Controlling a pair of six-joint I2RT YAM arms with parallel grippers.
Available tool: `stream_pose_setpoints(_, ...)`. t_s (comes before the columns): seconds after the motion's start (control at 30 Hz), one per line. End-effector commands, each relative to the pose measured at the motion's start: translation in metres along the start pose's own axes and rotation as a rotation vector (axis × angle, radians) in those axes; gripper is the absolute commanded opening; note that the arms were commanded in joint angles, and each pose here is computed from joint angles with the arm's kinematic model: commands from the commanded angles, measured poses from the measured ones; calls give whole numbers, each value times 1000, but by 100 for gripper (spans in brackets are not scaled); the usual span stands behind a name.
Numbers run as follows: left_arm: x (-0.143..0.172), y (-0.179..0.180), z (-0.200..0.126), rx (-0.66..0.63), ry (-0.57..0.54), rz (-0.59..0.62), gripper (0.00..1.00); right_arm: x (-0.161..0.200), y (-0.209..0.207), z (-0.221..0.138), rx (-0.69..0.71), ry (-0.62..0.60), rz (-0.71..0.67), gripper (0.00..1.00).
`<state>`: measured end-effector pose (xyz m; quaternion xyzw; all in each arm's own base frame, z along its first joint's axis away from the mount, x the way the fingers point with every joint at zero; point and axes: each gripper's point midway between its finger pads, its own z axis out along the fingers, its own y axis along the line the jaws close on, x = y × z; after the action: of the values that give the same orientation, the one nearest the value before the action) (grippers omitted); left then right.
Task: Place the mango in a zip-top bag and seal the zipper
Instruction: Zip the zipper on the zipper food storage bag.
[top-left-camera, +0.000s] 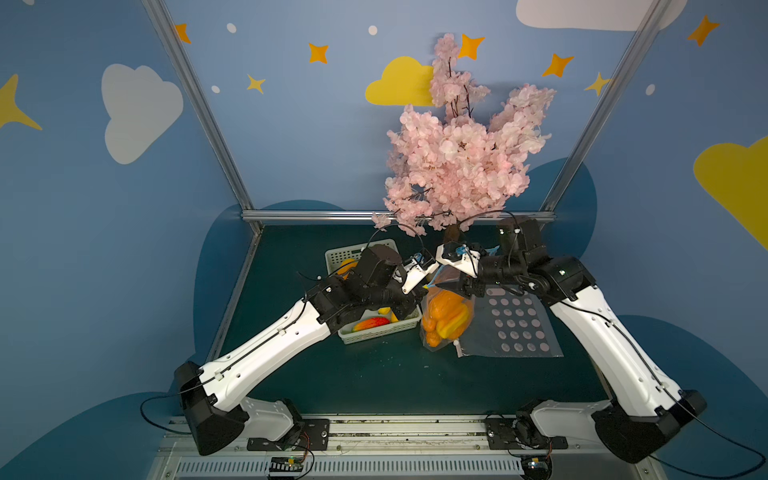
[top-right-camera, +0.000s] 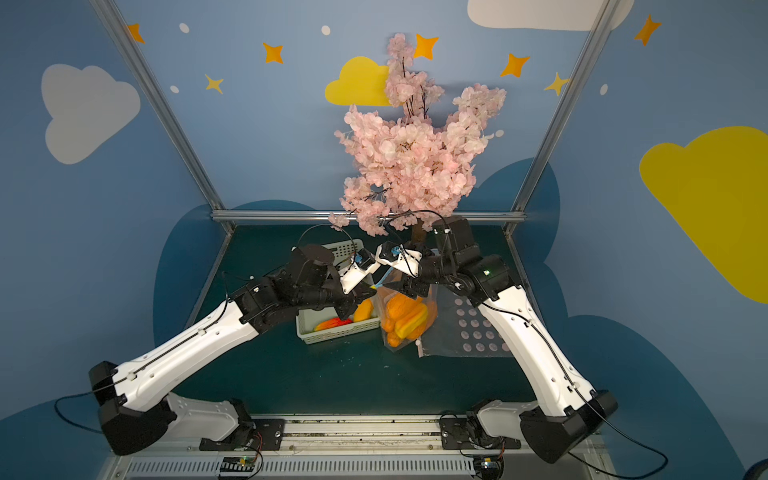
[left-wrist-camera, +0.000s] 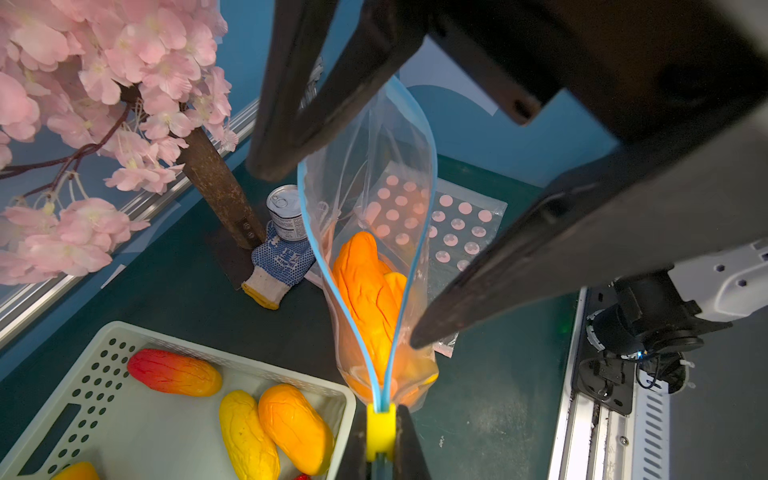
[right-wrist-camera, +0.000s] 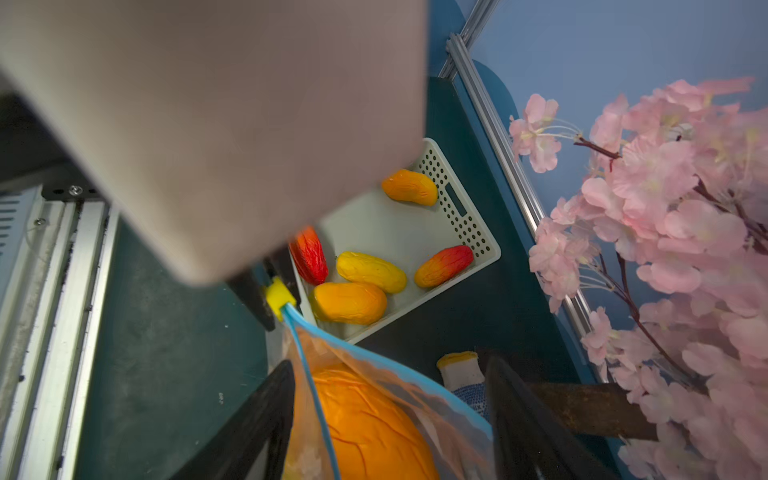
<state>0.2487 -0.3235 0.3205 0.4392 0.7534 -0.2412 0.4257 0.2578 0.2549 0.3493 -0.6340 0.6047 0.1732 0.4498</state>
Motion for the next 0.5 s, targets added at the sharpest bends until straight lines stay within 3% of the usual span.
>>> stream_pose_setpoints(0.0,-10,-1,-17,9,-53,22,3,-10,3,-6,-37,-27,-128,71)
stream_pose_setpoints(0.3,-4,2,-22,-3,-57,29,3,-8,20,15,-152,-39,-120,65)
stream_pose_setpoints(0.47,8,24,-28,-91,-32,2,3,-19,29,31,-202,-47,-129,64)
